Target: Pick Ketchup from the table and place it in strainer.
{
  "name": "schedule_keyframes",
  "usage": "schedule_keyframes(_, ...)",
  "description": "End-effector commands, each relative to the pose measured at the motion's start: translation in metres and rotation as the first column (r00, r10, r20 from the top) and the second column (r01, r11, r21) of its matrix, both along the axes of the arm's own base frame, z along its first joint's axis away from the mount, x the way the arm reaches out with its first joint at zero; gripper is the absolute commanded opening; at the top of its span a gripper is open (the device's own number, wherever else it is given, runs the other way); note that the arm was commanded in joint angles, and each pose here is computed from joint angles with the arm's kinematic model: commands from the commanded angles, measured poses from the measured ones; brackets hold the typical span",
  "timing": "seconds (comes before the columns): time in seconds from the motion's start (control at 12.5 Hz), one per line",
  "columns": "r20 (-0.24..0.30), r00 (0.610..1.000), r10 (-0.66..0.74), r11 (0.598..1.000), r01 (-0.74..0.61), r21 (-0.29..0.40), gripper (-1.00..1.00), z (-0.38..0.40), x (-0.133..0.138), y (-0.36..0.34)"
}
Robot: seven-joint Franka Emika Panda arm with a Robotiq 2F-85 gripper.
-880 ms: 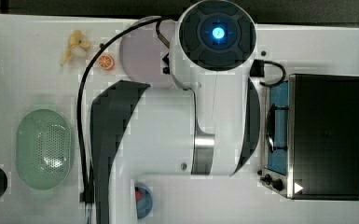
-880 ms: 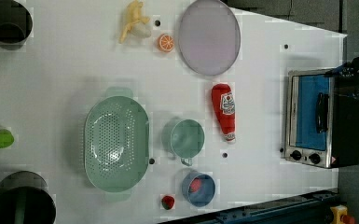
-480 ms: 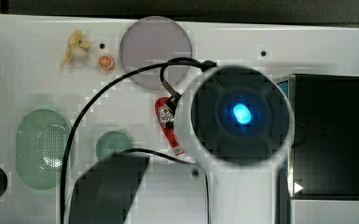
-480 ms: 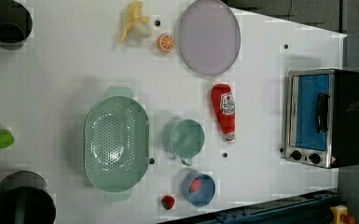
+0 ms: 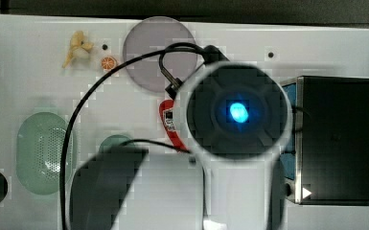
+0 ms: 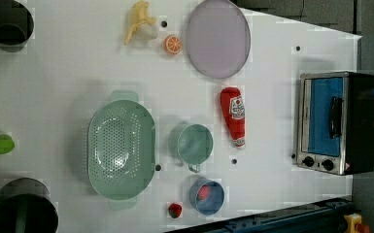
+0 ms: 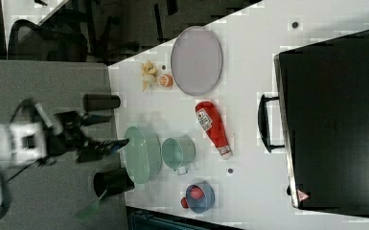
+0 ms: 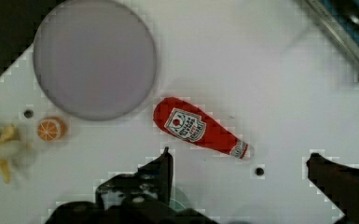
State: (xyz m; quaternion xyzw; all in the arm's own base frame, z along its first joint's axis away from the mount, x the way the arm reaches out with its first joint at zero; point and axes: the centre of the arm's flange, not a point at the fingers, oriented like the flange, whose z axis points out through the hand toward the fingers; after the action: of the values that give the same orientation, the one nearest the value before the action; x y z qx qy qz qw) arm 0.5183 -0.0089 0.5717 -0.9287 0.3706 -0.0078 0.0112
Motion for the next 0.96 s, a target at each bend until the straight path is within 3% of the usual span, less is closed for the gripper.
schedule_keyframes(0.08,-0.122,0.967,0.223,0.975,-0.220,0.033,1.00,-0.095,0.016,0.012)
schedule_keyframes(0.48,-0.070,0.827,0.558,0.829,-0.556,0.057,1.00,-0.177,0.029,0.025)
schedule_keyframes(0.96,-0.019,0.642,0.767,0.641,-0.765,0.062,1.00,-0.278,0.027,0.035)
